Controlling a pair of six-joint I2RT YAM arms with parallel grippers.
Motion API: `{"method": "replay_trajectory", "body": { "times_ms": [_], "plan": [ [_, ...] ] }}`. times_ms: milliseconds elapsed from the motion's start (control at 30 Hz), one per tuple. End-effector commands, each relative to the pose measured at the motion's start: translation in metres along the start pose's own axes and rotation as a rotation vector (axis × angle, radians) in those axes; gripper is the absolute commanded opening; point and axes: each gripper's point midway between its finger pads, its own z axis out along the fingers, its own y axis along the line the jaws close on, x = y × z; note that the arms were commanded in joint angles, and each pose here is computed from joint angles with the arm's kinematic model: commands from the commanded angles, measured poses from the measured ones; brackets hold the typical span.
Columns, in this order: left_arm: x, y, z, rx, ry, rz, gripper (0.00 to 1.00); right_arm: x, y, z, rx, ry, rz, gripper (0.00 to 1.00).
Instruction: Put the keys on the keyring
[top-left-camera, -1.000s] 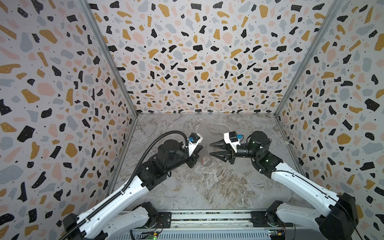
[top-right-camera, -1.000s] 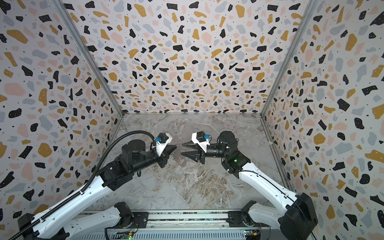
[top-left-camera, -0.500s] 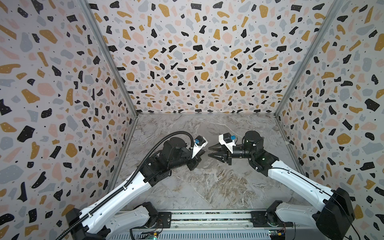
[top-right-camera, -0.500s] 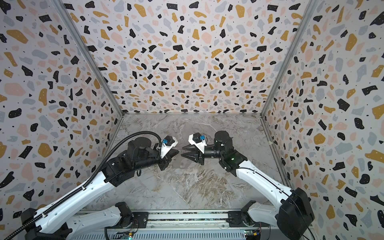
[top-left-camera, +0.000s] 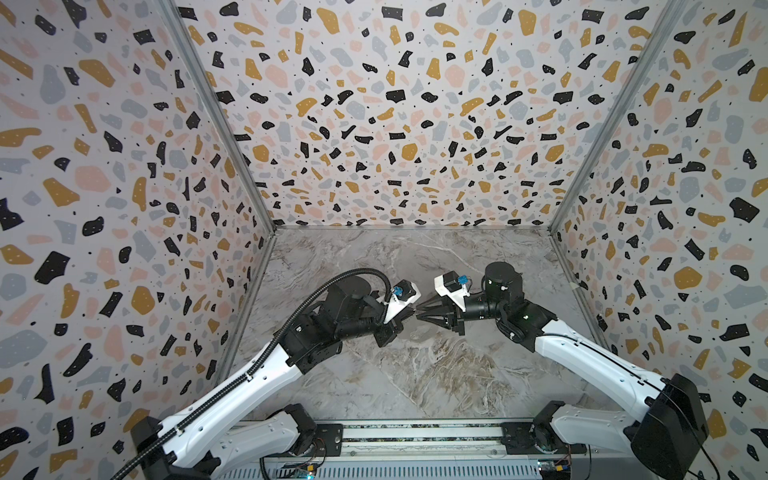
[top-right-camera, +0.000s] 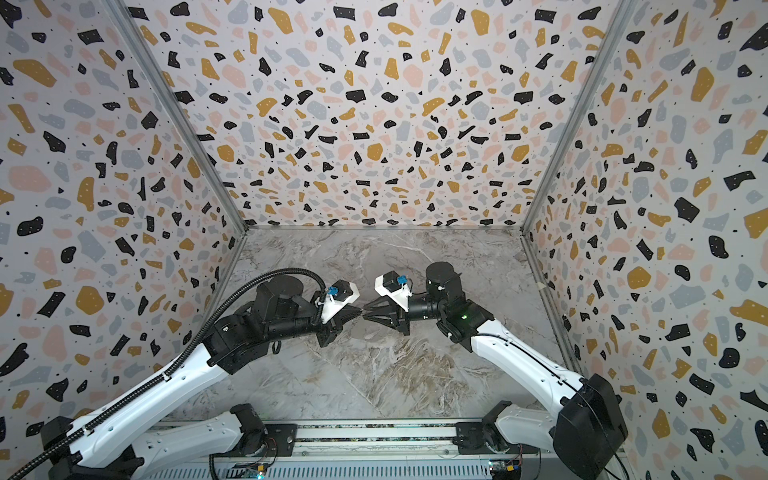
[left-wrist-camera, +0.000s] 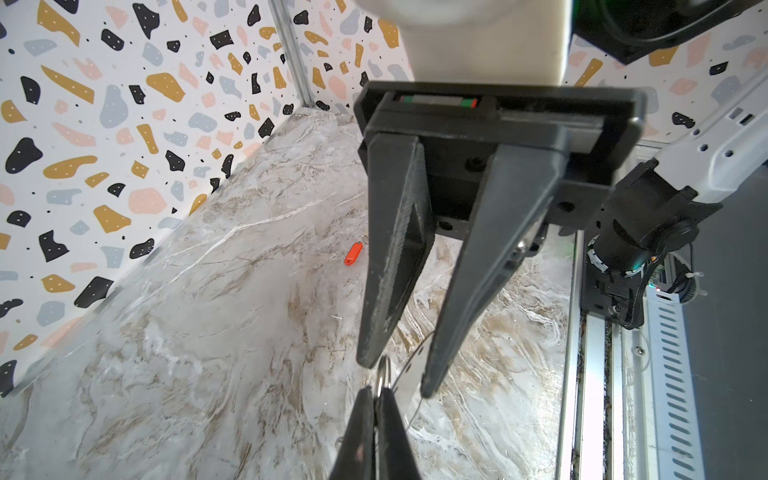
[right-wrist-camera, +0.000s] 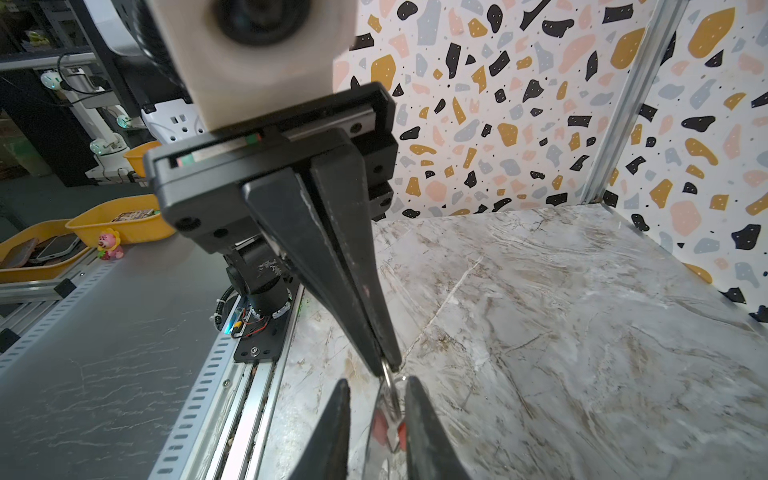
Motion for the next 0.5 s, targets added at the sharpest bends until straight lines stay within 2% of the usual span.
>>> {"method": "replay_trajectory", "body": {
  "times_ms": [0, 200, 467],
  "plan": [
    [-0.017, -0.009, -0.009, 0.04, -0.067, 0.042, 0.0, -0.013, 0.005, -0.004, -0.014, -0.01, -0.033, 0.24],
    [-0.016, -0.013, -0.007, 0.059, -0.065, 0.045, 0.0, -0.016, 0.008, -0.004, -0.038, -0.001, -0.042, 0.19],
    [-0.012, -0.013, -0.002, 0.058, -0.043, 0.041, 0.0, -0.024, 0.01, -0.006, -0.041, -0.016, -0.054, 0.2]
  ]
}}
